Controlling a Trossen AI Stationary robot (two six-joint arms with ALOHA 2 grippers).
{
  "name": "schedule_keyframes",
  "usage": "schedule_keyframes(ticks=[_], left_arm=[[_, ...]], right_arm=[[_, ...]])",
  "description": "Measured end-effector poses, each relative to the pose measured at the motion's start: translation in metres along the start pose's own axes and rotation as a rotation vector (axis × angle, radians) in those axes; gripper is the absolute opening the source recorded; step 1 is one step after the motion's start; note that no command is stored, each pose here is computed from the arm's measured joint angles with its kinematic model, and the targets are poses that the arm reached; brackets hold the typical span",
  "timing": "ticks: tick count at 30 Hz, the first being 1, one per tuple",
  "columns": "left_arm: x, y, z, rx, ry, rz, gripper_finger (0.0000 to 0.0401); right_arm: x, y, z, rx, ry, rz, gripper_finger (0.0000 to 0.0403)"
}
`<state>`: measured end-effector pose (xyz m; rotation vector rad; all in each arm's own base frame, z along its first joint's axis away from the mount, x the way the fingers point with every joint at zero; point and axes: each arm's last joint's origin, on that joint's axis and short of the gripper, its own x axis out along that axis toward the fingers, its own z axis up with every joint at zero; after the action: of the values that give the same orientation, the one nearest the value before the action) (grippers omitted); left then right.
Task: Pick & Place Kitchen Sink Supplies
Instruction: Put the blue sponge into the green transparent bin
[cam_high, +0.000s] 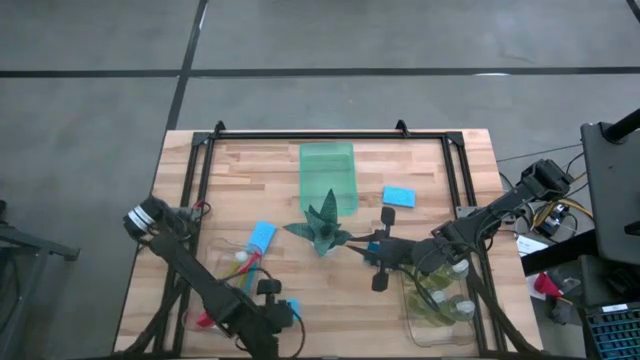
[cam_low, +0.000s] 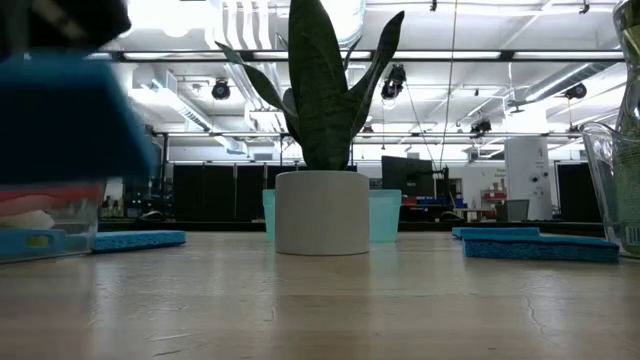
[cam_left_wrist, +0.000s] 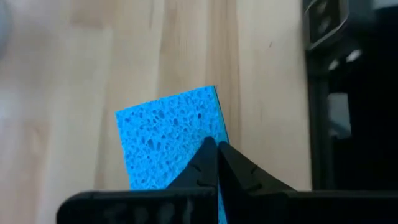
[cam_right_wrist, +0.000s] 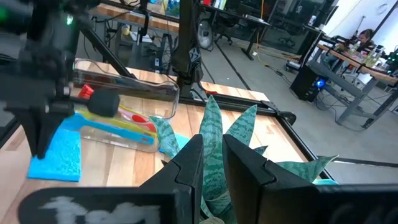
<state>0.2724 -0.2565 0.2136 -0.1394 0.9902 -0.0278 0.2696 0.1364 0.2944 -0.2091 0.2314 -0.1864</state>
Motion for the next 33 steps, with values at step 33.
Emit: schedule_keyframes(ticks=[33], left_arm=[[-0.195,0.133,0.076,0.104,-0.632,0.490,0.0000]], right_arm=[[0.000,0.000,0.000,-0.015,0.000,0.000,0.0056]])
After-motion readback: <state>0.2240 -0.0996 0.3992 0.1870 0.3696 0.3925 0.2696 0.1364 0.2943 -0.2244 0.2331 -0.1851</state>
